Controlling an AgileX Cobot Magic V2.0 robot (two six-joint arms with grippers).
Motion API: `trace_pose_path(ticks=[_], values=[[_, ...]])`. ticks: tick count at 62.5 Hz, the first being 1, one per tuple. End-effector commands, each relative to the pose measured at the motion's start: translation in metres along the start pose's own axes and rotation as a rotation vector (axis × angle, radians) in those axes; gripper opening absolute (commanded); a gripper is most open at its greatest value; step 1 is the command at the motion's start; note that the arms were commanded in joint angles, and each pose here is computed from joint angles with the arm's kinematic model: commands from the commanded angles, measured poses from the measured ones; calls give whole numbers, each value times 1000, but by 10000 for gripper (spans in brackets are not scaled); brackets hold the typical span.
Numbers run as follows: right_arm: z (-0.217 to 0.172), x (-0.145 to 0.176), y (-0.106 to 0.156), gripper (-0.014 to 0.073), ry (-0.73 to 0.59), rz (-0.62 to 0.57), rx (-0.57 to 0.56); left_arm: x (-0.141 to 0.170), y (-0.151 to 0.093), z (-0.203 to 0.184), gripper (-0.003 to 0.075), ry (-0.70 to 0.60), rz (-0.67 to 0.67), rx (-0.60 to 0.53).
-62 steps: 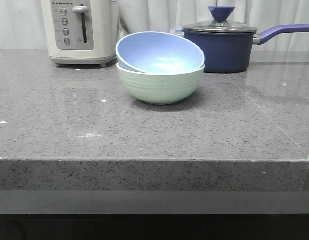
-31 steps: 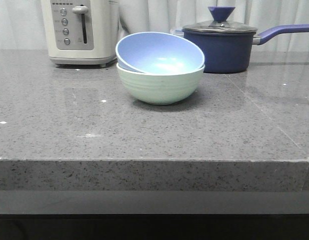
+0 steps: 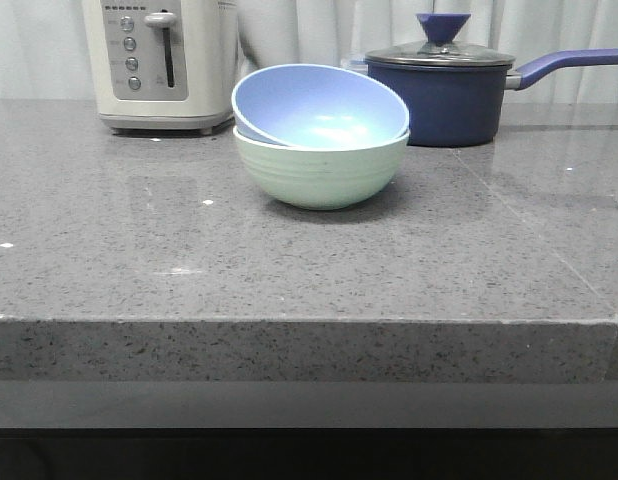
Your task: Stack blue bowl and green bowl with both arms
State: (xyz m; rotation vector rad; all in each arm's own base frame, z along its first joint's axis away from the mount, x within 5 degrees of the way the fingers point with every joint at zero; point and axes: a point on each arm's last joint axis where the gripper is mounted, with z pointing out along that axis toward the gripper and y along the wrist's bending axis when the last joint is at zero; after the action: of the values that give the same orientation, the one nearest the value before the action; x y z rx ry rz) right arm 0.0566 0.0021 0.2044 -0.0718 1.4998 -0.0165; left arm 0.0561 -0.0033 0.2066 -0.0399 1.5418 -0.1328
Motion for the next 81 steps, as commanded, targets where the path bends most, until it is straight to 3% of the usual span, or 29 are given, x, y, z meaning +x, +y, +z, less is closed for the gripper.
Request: trace_pose_path(ticks=[1,39,50,81], values=[[-3,-15,-2,-63,-126,-13,22,-7,-1,-2,-20,-97,-2,7],[-3,-15,-2,-63,-130,-11,23,-7,-1,-2,-20,-97,-2,7],[-3,-15,-2,-63,-132,72,18,-7,-1,-2,-20,-97,-2,7],[-3,-15,-2,-63,-131,55,17,-7,-1,-2,-20,-97,-2,7]])
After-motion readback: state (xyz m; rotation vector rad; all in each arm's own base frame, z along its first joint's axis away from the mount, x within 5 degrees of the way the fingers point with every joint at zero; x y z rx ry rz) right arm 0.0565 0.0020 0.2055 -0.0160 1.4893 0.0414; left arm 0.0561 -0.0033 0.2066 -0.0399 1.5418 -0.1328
